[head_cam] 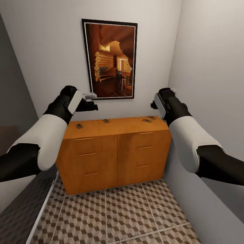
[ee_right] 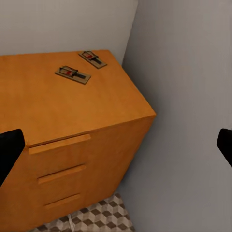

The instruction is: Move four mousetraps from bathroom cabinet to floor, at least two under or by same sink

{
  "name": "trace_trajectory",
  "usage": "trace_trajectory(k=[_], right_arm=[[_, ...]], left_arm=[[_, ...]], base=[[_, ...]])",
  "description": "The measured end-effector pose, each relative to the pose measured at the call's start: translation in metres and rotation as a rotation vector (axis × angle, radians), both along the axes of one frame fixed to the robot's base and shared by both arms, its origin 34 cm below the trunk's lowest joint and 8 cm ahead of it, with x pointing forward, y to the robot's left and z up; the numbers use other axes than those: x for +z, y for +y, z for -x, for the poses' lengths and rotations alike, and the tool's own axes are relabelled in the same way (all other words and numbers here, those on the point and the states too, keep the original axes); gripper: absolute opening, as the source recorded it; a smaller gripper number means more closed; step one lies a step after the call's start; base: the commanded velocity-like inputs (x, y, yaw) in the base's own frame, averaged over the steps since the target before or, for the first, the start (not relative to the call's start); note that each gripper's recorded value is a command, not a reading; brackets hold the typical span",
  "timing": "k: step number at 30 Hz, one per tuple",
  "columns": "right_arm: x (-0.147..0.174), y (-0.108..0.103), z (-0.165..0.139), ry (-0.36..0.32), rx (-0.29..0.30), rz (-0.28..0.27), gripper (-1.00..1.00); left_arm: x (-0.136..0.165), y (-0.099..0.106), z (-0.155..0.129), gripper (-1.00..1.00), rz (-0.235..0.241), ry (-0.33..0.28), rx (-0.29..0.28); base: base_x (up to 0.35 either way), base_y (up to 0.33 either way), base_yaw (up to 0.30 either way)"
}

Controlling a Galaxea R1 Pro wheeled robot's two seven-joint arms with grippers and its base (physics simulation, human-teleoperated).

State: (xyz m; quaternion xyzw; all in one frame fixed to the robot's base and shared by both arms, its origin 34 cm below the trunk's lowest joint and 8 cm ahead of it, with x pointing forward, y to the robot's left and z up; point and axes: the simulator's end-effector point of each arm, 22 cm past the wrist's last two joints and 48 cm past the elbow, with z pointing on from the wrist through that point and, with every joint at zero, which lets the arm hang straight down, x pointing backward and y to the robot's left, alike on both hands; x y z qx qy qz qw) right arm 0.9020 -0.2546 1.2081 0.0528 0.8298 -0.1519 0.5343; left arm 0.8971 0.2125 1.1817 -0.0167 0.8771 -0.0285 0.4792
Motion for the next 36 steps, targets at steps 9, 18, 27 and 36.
trace_trajectory(k=[9, 18, 27, 36], right_arm=[[-0.006, 0.010, 0.001, 0.020, 0.023, -0.036, 1.00], [-0.025, 0.020, 0.009, 0.113, 0.052, -0.076, 1.00], [-0.034, 0.030, 0.011, 0.147, 0.082, -0.125, 1.00], [-0.053, 0.037, 0.012, 0.196, 0.091, -0.131, 1.00]], left_arm=[[-0.009, -0.002, 0.001, 1.00, 0.002, 0.013, -0.005], [-0.018, -0.007, 0.002, 1.00, 0.005, 0.031, -0.012], [-0.023, -0.007, 0.003, 1.00, 0.007, 0.040, -0.013], [-0.021, -0.001, 0.003, 1.00, 0.004, 0.034, -0.004]], base=[[0.000, 0.000, 0.000], [0.063, -0.020, 0.000], [0.284, -0.019, 0.000], [0.273, -0.002, 0.000]])
